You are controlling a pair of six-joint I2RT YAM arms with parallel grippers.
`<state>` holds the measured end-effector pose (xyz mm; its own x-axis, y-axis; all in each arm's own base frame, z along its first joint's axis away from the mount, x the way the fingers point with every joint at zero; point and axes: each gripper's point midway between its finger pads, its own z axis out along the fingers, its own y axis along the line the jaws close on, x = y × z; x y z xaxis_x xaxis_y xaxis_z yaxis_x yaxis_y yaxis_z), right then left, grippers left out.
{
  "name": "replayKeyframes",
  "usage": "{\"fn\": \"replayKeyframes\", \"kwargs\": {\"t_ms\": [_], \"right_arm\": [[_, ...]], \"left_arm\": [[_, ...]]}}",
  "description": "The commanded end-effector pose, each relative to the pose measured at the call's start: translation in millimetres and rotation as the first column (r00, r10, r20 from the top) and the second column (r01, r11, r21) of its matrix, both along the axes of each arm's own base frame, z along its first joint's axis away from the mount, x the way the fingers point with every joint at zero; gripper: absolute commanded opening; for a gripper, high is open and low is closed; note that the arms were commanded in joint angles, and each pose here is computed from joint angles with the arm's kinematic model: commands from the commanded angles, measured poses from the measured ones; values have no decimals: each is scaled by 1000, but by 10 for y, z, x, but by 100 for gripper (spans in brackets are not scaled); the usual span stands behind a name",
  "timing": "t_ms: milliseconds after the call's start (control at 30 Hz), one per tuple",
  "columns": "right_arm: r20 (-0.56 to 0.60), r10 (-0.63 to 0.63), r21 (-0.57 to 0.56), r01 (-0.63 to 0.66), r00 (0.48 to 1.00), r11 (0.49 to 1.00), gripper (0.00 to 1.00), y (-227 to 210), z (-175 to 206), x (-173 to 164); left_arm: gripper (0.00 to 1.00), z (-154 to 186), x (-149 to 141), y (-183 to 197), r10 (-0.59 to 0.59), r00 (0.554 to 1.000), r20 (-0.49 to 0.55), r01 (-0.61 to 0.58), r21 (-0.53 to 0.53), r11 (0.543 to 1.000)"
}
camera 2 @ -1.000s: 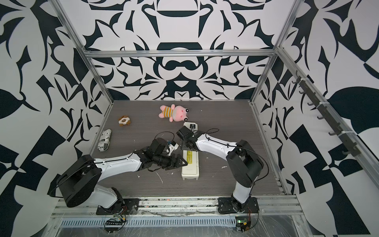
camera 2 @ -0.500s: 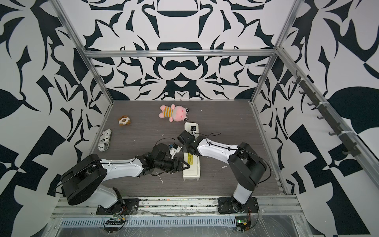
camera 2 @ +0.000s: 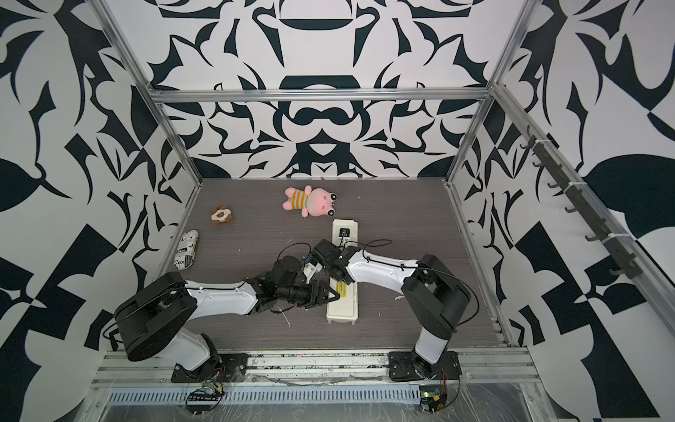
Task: Put plastic wrap rolls into dispensers
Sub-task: Close the lid on the plastic wrap cutting box.
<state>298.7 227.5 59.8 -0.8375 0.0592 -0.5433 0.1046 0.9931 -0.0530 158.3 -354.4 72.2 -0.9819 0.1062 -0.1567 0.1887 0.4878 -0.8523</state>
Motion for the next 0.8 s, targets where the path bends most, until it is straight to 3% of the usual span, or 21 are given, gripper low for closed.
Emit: {"fn": "replayKeyframes", "kwargs": {"t_ms": [0, 133, 267, 367, 533, 767], "right_arm": [[-80, -6, -119, -3, 997, 993, 93, -43, -213, -122], [-122, 24, -78, -33, 992, 996, 95, 27, -361, -157], [-104, 96, 3, -96, 990, 995, 98, 196, -205, -130], [-81, 159, 75, -153, 984, 985, 100, 310, -11, -118], [-65, 209, 293, -182, 976, 939, 100, 411, 251, -135], [3, 215, 448, -193, 977, 873, 100, 289, 610, -35]], "left_arm": [[58, -957, -374, 584, 64, 982, -176, -2, 332, 943], [57, -1042, -412, 635, 71, 979, -193, 1, 349, 937], [59, -1059, -443, 662, 55, 977, -208, 29, 380, 925], [62, -901, -368, 610, 40, 984, -172, 28, 379, 925], [69, -546, -230, 517, 3, 995, -95, 34, 380, 924], [82, -137, -21, 454, -6, 1000, -28, 15, 346, 938]]}}
